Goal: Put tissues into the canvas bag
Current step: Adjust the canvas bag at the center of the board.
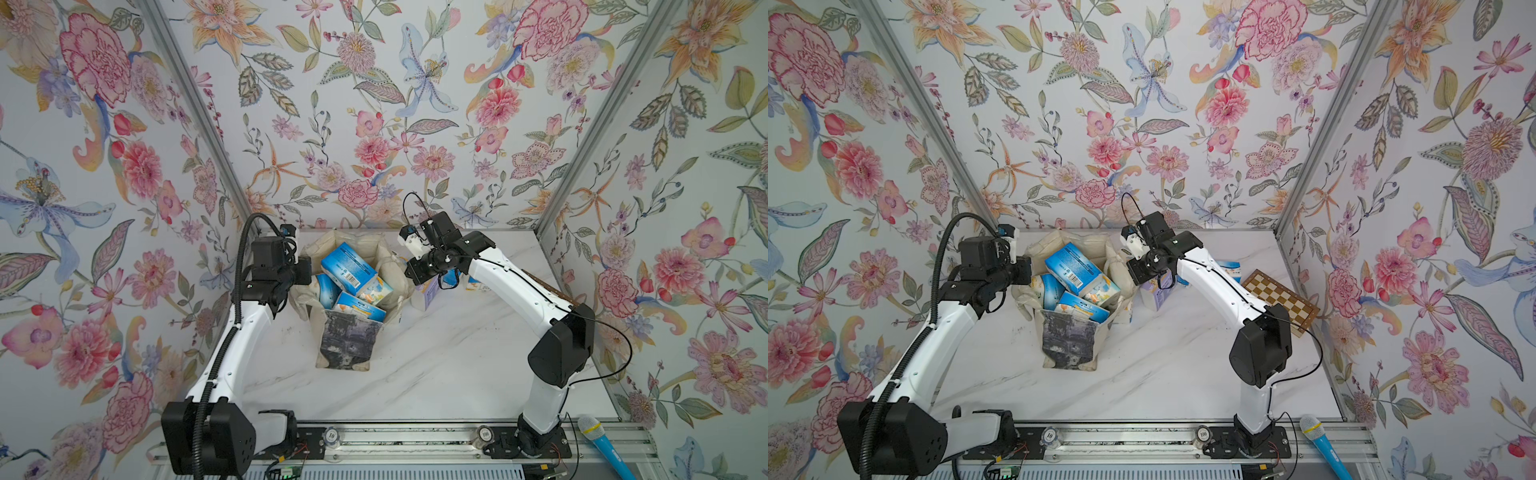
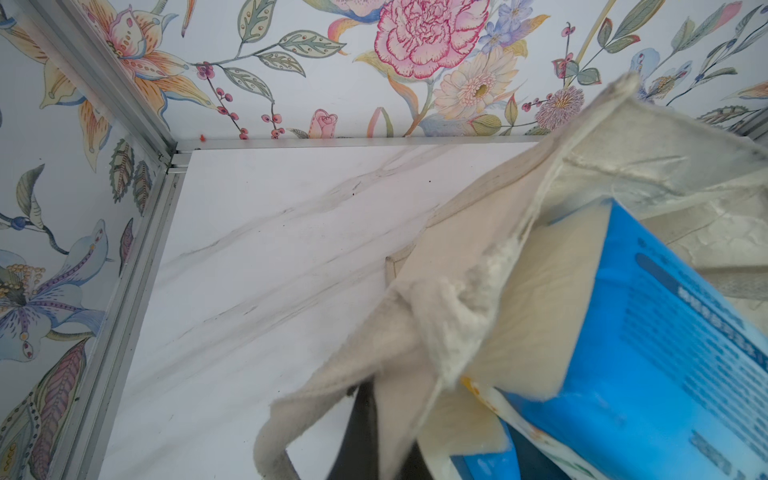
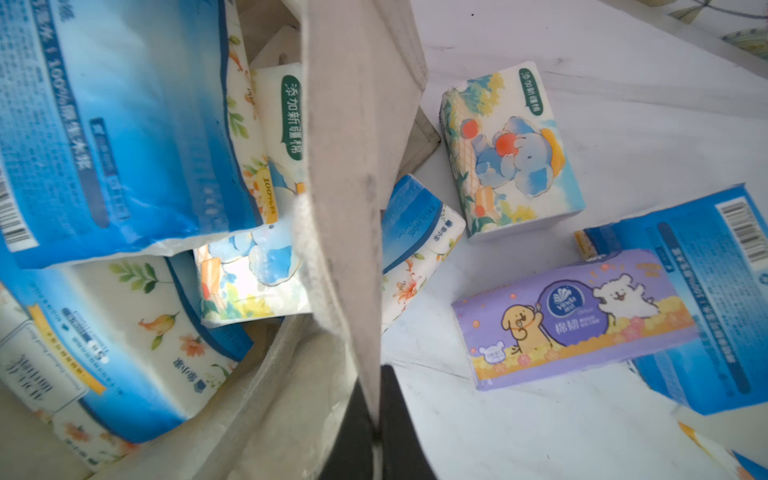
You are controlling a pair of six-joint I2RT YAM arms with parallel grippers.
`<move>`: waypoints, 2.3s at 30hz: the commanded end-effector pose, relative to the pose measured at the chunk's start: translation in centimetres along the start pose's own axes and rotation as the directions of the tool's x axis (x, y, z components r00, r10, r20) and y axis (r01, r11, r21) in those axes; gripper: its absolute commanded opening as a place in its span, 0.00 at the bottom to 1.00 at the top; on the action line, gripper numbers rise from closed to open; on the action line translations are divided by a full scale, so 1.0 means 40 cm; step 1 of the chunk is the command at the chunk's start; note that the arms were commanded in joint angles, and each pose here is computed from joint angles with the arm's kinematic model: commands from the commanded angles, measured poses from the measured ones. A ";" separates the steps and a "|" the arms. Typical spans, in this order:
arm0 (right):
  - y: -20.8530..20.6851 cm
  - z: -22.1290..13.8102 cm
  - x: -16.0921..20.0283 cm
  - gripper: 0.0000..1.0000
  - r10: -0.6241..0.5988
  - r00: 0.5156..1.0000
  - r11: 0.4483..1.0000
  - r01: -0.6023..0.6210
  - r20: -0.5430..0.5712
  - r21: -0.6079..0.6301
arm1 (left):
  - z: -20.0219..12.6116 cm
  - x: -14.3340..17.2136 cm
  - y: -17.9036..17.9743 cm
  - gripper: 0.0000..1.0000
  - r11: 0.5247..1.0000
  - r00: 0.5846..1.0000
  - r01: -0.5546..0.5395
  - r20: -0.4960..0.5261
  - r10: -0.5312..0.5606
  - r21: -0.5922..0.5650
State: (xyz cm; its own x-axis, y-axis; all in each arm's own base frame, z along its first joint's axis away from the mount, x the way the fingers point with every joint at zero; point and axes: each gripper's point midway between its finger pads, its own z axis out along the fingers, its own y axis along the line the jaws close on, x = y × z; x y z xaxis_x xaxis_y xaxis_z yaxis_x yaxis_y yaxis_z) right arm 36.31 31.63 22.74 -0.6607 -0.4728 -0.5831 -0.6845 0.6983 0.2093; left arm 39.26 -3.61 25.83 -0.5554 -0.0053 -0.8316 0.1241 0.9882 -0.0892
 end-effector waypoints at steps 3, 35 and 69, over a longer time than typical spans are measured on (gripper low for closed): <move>0.086 -0.065 -0.065 0.00 -0.028 0.994 0.991 0.042 0.107 -0.123 | -0.070 -0.114 -0.039 0.00 0.997 0.988 0.000 0.152 -0.013 0.082; 0.345 -0.130 -0.145 0.00 -0.047 0.981 0.907 0.121 0.187 -0.403 | -0.008 -0.102 0.081 0.00 0.981 0.991 -0.088 -0.114 0.068 -0.173; 0.212 -0.063 -0.149 0.00 0.057 0.985 0.959 -0.008 0.165 -0.284 | 0.032 -0.068 0.114 0.00 0.995 0.996 0.094 0.006 -0.093 -0.037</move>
State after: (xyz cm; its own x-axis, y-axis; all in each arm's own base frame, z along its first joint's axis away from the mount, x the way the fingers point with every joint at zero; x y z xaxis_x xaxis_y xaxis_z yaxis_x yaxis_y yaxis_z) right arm 34.16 37.15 27.65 -0.6943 -0.3379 -0.6354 -0.6792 0.5997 0.4232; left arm 41.36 1.69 26.04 -0.6020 -0.0712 -0.7953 0.0025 0.9958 -0.0911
